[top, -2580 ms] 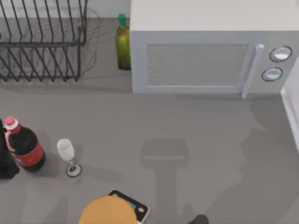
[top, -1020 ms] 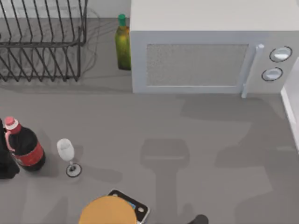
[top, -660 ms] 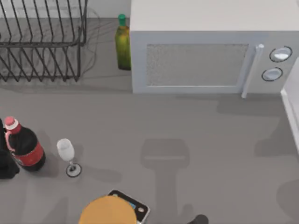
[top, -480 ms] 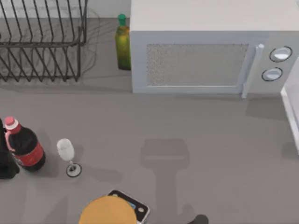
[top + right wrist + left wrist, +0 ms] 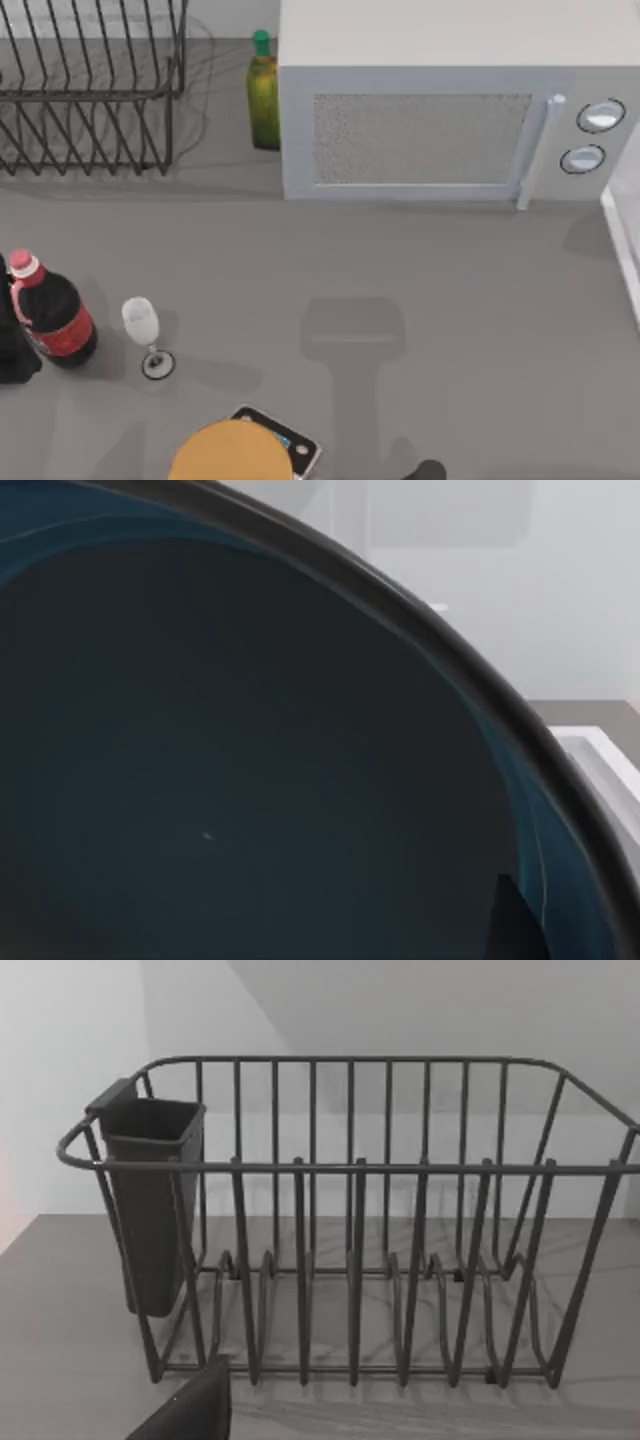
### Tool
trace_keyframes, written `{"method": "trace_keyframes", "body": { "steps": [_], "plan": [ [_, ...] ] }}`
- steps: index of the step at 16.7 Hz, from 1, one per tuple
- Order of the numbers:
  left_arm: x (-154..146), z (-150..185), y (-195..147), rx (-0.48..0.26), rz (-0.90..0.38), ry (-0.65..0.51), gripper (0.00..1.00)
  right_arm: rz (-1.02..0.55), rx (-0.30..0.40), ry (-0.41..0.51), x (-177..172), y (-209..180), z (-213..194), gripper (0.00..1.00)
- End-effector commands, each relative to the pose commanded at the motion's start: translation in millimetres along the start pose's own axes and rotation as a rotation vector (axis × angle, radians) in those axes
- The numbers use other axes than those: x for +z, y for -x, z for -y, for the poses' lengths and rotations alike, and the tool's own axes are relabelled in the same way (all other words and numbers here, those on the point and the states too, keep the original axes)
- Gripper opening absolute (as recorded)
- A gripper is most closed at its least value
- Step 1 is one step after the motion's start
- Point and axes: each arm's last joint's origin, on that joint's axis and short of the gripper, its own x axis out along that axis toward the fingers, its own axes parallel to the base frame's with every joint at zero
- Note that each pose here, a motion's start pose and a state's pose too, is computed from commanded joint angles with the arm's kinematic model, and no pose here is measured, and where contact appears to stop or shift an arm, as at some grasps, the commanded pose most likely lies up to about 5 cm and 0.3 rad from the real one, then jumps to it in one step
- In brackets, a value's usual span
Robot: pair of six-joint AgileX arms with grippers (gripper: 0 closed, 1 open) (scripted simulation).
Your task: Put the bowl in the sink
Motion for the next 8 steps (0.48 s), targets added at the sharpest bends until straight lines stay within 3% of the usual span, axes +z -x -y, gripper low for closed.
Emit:
{"method": "trace_keyframes", "body": {
  "steps": [8],
  "plan": [
    [0.0,0.0,0.0,0.000,0.000,0.000,1.00,0.000,0.000,0.000,0.0,0.0,0.0,0.68]
  ]
}}
